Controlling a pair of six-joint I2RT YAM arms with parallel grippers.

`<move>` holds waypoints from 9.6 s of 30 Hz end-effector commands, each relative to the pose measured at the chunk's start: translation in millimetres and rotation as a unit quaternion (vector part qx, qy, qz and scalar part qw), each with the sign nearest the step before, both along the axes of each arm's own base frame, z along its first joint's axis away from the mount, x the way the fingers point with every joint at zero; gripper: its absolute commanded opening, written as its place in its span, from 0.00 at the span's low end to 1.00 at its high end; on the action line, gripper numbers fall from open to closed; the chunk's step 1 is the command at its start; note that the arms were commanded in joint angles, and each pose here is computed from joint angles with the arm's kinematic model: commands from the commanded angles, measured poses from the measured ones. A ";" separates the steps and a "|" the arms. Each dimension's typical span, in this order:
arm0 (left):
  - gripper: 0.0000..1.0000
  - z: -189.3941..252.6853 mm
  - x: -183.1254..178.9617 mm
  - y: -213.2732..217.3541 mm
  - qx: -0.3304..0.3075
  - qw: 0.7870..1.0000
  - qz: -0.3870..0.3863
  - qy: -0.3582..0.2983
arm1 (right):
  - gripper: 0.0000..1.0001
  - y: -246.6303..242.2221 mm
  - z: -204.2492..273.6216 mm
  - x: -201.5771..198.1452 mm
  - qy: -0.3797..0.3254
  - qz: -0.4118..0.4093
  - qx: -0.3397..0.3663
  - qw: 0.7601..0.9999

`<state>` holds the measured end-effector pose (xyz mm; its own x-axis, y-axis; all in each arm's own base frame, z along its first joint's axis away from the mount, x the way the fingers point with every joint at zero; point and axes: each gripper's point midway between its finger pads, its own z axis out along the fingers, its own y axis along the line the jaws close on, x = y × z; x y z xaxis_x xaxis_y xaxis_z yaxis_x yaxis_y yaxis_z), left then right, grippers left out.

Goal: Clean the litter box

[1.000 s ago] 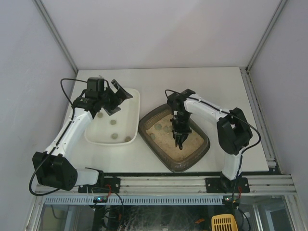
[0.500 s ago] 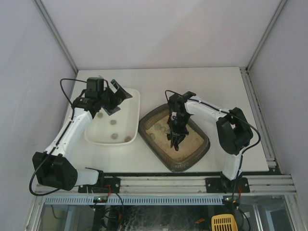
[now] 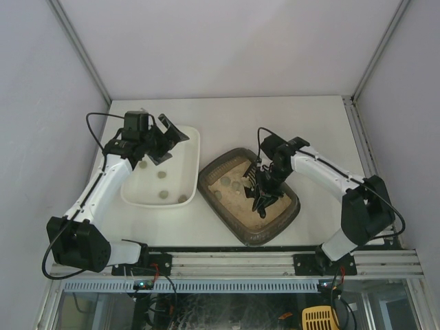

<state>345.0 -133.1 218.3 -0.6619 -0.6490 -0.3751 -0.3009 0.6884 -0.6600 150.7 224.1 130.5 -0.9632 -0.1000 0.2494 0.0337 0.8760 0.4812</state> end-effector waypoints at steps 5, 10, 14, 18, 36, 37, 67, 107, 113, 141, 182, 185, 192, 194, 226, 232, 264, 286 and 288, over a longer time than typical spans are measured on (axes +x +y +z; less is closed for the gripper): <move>1.00 6.1 1.6 10.8 0.025 0.999 0.003 -0.038 | 0.00 7.5 16.6 -0.8 -0.097 -0.028 0.088 0.991; 1.00 6.6 6.2 22.6 0.064 0.997 0.010 -0.051 | 0.00 10.2 9.2 -3.0 -0.171 -0.057 0.140 0.974; 1.00 5.8 10.5 34.4 0.106 0.993 0.013 -0.053 | 0.00 13.0 10.9 -6.9 -0.241 -0.069 0.181 0.951; 1.00 4.8 13.6 49.6 0.149 0.987 0.028 -0.059 | 0.00 10.4 29.6 -4.7 -0.327 -0.080 0.229 0.913; 1.00 -1.8 17.8 56.2 0.163 0.984 0.043 -0.060 | 0.00 25.4 36.6 -16.7 -0.406 -0.046 0.284 0.868; 1.00 -2.4 17.7 56.6 0.163 0.984 0.043 -0.061 | 0.00 22.2 41.2 -13.9 -0.413 -0.059 0.292 0.861; 1.00 -7.0 15.6 52.2 0.155 0.985 0.034 -0.062 | 0.00 20.7 66.1 -3.8 -0.410 -0.098 0.337 0.842; 1.00 21.8 15.4 55.9 0.180 0.980 -0.010 -0.086 | 0.00 46.1 97.5 -11.0 -0.218 -0.129 0.448 0.857; 1.00 69.2 23.5 60.6 0.247 0.949 -0.120 -0.153 | 0.00 34.1 104.2 11.4 -0.249 -0.158 0.411 0.863; 1.00 85.4 -27.8 215.1 0.324 0.943 0.043 -0.067 | 0.00 200.1 18.2 90.6 -0.482 0.253 -0.177 0.820; 1.00 83.8 -23.9 204.2 0.299 0.950 0.036 -0.086 | 0.00 220.1 38.1 118.6 -0.638 0.366 -0.286 0.615; 1.00 83.5 -23.3 204.3 0.298 0.950 0.037 -0.087 | 0.00 221.5 27.6 111.8 -0.647 0.398 -0.329 0.562; 1.00 81.0 -22.3 200.2 0.290 0.953 0.030 -0.087 | 0.00 212.7 47.9 123.6 -0.659 0.335 -0.322 0.592; 1.00 79.9 -22.5 200.6 0.291 0.952 0.030 -0.087 | 0.00 213.9 53.8 126.1 -0.654 0.334 -0.260 0.627; 1.00 65.8 -2.5 151.8 0.280 0.955 -0.053 -0.084 | 0.00 188.8 93.3 37.6 -0.418 0.224 0.254 0.843; 1.00 46.7 14.6 105.1 0.259 0.955 -0.125 -0.070 | 0.00 157.5 87.4 24.0 -0.392 0.206 0.230 0.866; 1.00 -48.9 8.5 -112.8 0.067 0.965 -0.253 -0.006 | 0.00 -8.4 21.3 -19.5 0.053 -0.023 -0.053 0.997; 1.00 -37.2 7.6 -97.0 0.079 0.967 -0.239 -0.040 | 0.00 47.3 -14.5 22.2 0.114 -0.045 0.064 0.990; 1.00 -38.1 8.4 -95.9 0.079 0.967 -0.238 -0.039 | 0.00 51.5 -16.1 24.4 0.114 -0.044 0.074 0.990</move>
